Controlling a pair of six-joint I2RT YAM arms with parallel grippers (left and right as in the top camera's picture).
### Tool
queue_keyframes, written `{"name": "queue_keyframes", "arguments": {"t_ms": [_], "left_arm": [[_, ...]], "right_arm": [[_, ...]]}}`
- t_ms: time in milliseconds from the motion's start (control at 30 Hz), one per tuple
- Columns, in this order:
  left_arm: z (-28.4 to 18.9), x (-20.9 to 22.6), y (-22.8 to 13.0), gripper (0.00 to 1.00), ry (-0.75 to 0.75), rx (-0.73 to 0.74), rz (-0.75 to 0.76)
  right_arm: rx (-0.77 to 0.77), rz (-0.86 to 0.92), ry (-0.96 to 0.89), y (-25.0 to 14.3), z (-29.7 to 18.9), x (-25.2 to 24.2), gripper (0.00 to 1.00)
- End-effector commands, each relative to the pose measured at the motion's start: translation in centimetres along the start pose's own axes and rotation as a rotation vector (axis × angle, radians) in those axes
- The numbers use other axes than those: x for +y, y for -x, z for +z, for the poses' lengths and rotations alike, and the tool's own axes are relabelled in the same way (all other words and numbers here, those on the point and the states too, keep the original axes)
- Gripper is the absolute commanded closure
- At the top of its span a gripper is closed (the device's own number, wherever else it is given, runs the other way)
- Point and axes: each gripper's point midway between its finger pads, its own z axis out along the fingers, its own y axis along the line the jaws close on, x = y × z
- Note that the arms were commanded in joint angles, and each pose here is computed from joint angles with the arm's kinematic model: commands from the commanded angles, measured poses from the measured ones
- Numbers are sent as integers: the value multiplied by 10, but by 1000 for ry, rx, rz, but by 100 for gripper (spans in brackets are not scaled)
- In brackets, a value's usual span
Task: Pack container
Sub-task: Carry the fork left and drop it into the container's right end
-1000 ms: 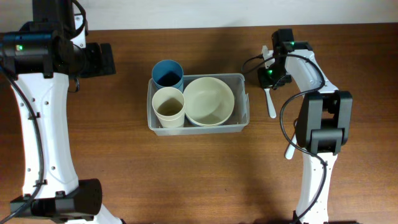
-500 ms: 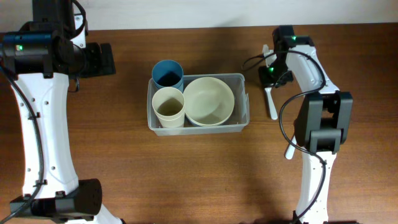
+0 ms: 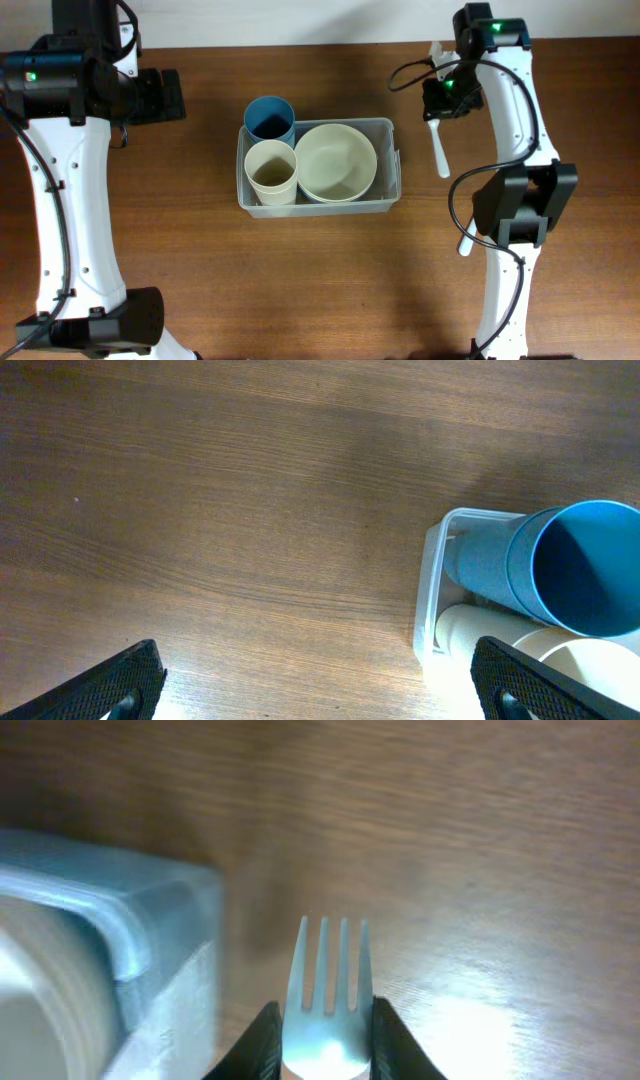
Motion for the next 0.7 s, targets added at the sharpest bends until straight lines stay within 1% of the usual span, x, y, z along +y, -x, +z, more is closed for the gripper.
{"name": "queue_keyframes", "arguments": {"t_ms": [0,200,333,567,667], "left_arm": [[0,3,0,0,12,-1,-10],[0,3,0,0,12,-1,-10],[0,3,0,0,12,-1,-10],[0,3,0,0,12,-1,-10],[0,3,0,0,12,-1,-9]], "right_arm": [[-37,-19,191,6,-12,35,80],[-52,-59,430,5,-24,80,82],[-56,-103,514,5,-28,106,82],[-37,-177,514,0,-21,130,83],[-26,-196,465,-1,-16,130,83]]}}
